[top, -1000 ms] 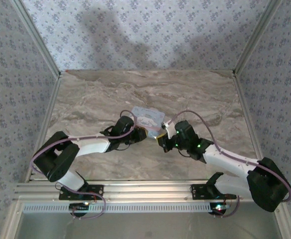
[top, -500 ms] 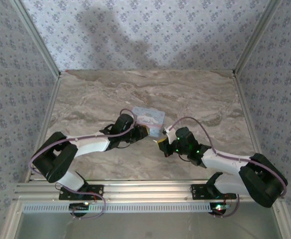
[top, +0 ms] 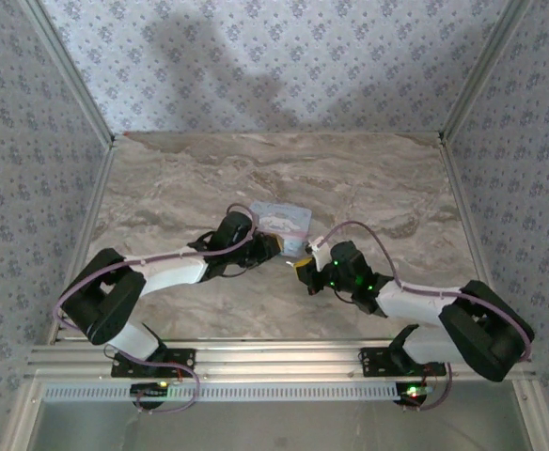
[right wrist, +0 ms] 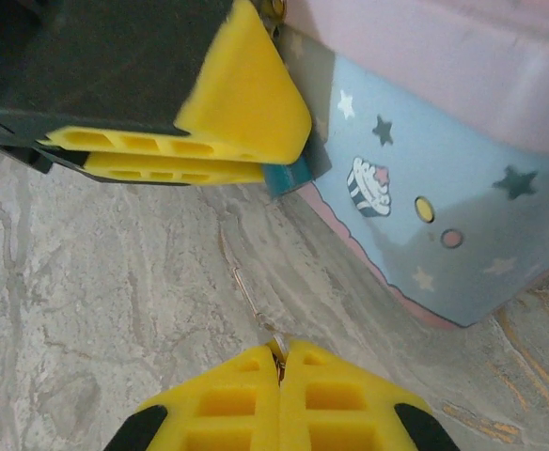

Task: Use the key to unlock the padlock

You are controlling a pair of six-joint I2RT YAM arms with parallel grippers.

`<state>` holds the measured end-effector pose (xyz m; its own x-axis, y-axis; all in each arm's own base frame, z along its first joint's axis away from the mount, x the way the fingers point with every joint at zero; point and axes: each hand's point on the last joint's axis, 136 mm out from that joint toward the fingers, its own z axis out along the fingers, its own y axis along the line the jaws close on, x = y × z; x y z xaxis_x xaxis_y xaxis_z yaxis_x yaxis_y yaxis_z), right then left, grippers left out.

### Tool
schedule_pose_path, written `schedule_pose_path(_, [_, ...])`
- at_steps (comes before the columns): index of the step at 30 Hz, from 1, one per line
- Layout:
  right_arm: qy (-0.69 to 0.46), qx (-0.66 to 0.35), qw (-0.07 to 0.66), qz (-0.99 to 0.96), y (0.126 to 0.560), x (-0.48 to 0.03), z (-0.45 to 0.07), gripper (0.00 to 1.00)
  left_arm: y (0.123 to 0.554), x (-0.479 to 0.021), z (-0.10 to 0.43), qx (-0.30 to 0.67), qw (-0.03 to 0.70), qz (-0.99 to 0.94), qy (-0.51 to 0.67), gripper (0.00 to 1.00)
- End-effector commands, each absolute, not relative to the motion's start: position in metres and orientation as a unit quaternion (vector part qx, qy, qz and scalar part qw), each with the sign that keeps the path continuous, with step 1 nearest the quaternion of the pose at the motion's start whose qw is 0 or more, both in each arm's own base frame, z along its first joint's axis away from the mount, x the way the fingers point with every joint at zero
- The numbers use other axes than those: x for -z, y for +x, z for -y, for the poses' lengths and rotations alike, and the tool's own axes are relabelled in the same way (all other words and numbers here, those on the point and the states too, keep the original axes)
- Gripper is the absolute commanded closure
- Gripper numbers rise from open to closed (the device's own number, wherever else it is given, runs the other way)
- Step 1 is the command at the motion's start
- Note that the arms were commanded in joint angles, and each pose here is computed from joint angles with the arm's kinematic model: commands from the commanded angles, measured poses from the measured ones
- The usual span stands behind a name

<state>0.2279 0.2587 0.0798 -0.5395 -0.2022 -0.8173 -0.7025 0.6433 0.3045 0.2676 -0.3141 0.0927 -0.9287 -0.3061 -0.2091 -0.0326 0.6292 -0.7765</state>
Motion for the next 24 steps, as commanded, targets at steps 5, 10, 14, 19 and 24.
schedule_pose_path(5, [-0.272,-0.317,0.419,-0.806,0.241,-0.085,-0.263,1.00,0.274,-0.128,0.324,0.459,0.177,-0.866,-0.090,0.87])
schedule_pose_path(10, [-0.262,-0.320,0.421,-0.807,0.246,-0.084,-0.263,1.00,0.274,-0.127,0.325,0.458,0.176,-0.866,-0.090,0.87])
schedule_pose_path(14, [-0.250,-0.325,0.423,-0.808,0.251,-0.084,-0.261,1.00,0.274,-0.127,0.325,0.458,0.175,-0.867,-0.091,0.87])
schedule_pose_path(19, [-0.245,-0.326,0.423,-0.809,0.255,-0.083,-0.262,1.00,0.274,-0.128,0.325,0.460,0.175,-0.866,-0.090,0.87])
schedule_pose_path(24, [-0.242,-0.332,0.421,-0.809,0.258,-0.082,-0.266,1.00,0.274,-0.128,0.325,0.460,0.176,-0.866,-0.090,0.87])
